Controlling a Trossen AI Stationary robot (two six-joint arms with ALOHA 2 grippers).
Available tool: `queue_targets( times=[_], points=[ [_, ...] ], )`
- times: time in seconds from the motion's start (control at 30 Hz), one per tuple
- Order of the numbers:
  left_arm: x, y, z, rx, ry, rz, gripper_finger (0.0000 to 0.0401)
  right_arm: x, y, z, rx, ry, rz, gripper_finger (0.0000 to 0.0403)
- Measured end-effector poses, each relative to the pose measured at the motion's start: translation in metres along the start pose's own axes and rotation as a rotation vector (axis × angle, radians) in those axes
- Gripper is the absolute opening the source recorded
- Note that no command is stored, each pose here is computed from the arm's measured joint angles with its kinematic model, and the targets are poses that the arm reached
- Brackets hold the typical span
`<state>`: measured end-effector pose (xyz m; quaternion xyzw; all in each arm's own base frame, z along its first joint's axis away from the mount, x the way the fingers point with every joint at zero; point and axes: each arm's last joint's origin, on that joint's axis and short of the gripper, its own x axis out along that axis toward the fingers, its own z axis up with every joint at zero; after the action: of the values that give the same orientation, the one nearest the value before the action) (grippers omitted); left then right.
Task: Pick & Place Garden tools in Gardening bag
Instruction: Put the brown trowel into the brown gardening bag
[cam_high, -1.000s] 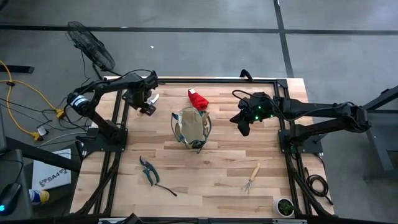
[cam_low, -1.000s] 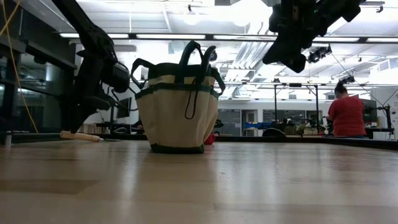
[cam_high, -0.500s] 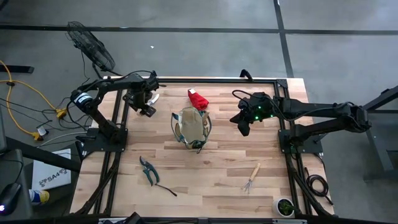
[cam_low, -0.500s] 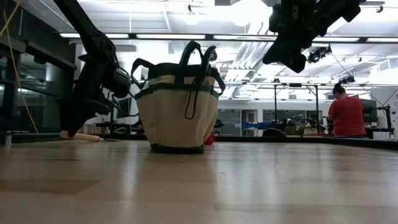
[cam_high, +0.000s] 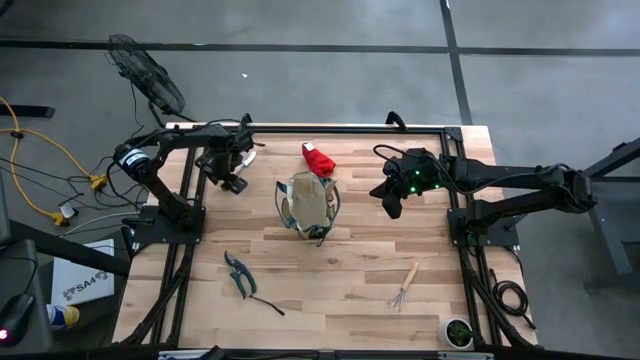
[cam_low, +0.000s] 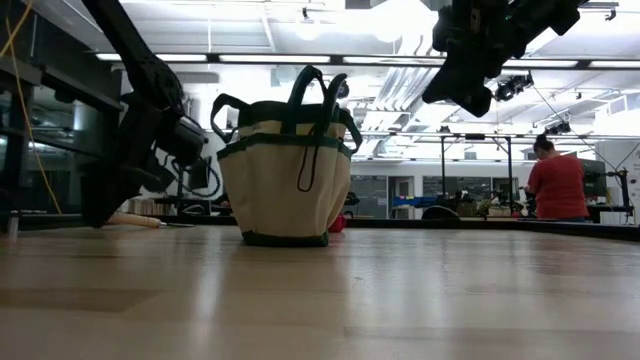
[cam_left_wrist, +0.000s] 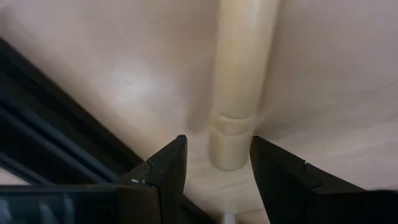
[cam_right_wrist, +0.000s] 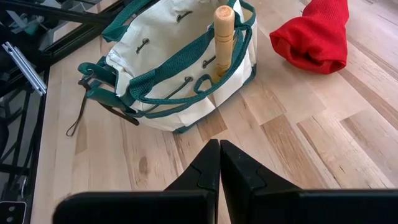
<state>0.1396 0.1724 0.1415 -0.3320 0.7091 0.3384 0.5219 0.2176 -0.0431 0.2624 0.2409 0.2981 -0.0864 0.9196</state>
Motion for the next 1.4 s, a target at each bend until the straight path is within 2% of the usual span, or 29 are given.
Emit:
queue_targets(
  times=[0.23, 0.47, 0.6, 0.8, 1.03, 1.2, 1.4],
  points=[
    [-0.001, -0.003, 0.005, -0.002, -0.050, -0.036, 0.0168, 0.000, 0.000, 0.000, -0.001, 0.000, 0.001, 0.0003],
    [-0.001, -0.003, 0.005, 0.000, -0.058, -0.027, 0.0165, 0.000, 0.000, 0.000, -0.002, 0.000, 0.001, 0.0003],
    [-0.001, -0.003, 0.006, 0.006, -0.063, -0.028, 0.0136, 0.000, 0.000, 0.000, -0.002, 0.000, 0.000, 0.0003],
    [-0.002, -0.003, 0.006, 0.006, -0.068, -0.030, 0.0064, 0.000, 0.000, 0.000, -0.002, 0.000, 0.001, 0.0003],
    [-0.006, -0.002, 0.003, 0.036, -0.017, -0.031, 0.0062, 0.000, 0.000, 0.000, -0.002, 0.003, 0.008, 0.0003],
    [-0.035, 0.001, 0.001, 0.092, 0.041, -0.035, 0.0062, 0.000, 0.001, 0.000, -0.037, 0.014, 0.045, 0.0003],
    [-0.105, 0.002, -0.001, 0.146, -0.037, -0.066, 0.0062, 0.000, 0.005, 0.005, -0.111, -0.038, 0.103, 0.0003]
  ],
)
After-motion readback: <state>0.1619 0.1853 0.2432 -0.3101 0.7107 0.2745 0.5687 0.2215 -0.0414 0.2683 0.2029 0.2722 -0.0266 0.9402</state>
